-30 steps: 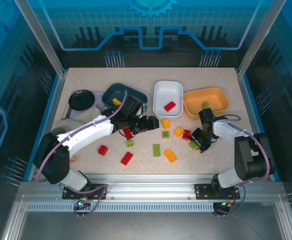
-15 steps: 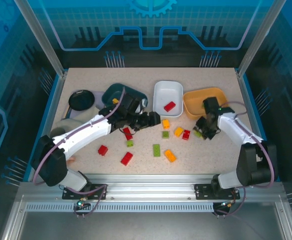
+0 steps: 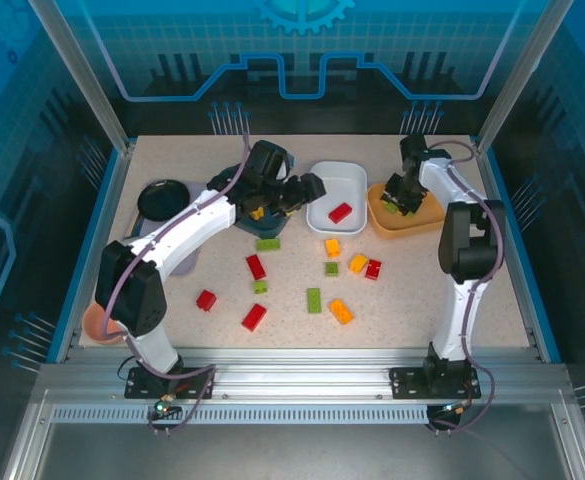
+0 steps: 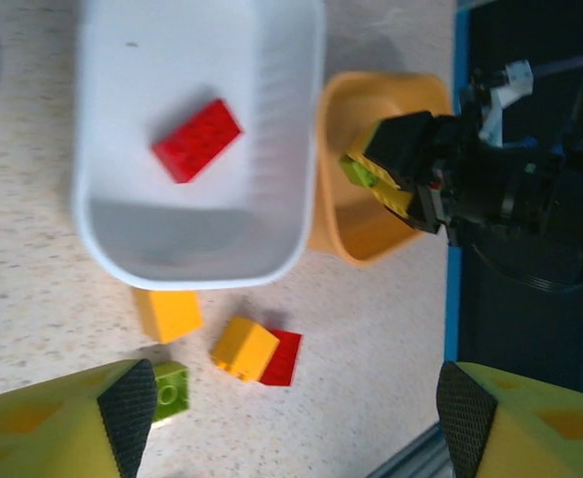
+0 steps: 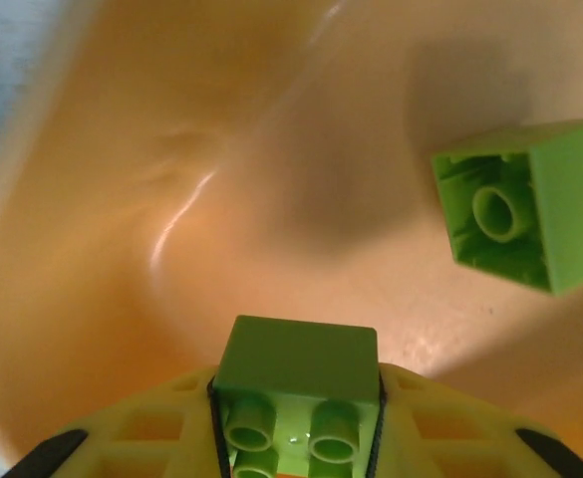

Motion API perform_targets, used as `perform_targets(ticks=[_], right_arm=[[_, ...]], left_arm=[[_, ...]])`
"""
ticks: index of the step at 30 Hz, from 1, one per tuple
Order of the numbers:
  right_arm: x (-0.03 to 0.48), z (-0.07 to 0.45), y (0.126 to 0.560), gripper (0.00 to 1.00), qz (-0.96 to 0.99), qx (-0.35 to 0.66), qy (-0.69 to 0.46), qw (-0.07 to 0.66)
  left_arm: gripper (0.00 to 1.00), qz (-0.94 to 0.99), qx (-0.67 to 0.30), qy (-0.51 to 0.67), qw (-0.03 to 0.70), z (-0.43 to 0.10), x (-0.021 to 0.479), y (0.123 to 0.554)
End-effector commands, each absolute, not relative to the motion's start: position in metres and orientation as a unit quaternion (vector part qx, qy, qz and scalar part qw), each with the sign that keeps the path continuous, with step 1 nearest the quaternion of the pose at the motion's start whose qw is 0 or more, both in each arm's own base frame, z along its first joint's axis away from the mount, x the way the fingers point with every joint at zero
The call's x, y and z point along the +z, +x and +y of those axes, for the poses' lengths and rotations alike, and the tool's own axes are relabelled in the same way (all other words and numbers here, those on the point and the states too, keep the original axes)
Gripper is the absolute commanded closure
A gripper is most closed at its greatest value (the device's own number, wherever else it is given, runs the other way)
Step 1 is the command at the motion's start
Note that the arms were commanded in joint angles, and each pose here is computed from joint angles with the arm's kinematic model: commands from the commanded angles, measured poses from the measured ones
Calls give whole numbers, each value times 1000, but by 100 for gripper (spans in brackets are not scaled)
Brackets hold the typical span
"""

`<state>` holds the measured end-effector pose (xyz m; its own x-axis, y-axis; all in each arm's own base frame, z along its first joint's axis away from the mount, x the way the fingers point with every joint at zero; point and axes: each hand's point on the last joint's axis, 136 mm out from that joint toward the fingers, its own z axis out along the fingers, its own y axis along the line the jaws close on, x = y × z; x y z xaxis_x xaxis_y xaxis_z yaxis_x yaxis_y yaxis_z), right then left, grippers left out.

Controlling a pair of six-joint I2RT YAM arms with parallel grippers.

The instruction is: Sort the legos into containers by color

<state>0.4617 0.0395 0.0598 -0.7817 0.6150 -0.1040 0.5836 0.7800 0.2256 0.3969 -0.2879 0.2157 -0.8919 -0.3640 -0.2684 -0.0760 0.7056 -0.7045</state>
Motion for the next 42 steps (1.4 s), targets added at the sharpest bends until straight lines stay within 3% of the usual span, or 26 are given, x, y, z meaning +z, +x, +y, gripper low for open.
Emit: perform_targets(ticks=[1, 8, 15, 20, 24, 29, 32, 34, 42], right_arm=[[53, 32, 457, 63, 937, 85, 336, 49], [80, 35, 460, 39, 939, 98, 319, 78], [172, 63, 448, 37, 947, 117, 215, 207], [207, 150, 406, 34, 942, 194, 14, 273], [197, 229, 339, 29, 919, 258, -156, 254], [176, 269, 285, 28, 909, 287, -224, 203], [172, 278, 274, 29, 907, 295, -232, 191], [171, 283, 272, 29, 906, 301, -235, 185], [175, 300, 267, 29, 892, 336, -251, 170]], left_arm=[[23, 912, -326, -160, 191, -265, 211, 395], [25, 926, -271, -202, 170, -226, 187, 367], [25, 937, -208, -240, 147, -180, 173, 327], [25, 943, -92, -303, 101, -117, 150, 271], [21, 936, -39, -346, 53, -77, 121, 226], [16, 921, -45, -387, 7, -64, 87, 206], [13, 897, -70, -436, -9, -64, 70, 209], [1, 881, -83, -466, 4, -62, 65, 216], [6, 848, -59, -525, -40, -57, 35, 208]])
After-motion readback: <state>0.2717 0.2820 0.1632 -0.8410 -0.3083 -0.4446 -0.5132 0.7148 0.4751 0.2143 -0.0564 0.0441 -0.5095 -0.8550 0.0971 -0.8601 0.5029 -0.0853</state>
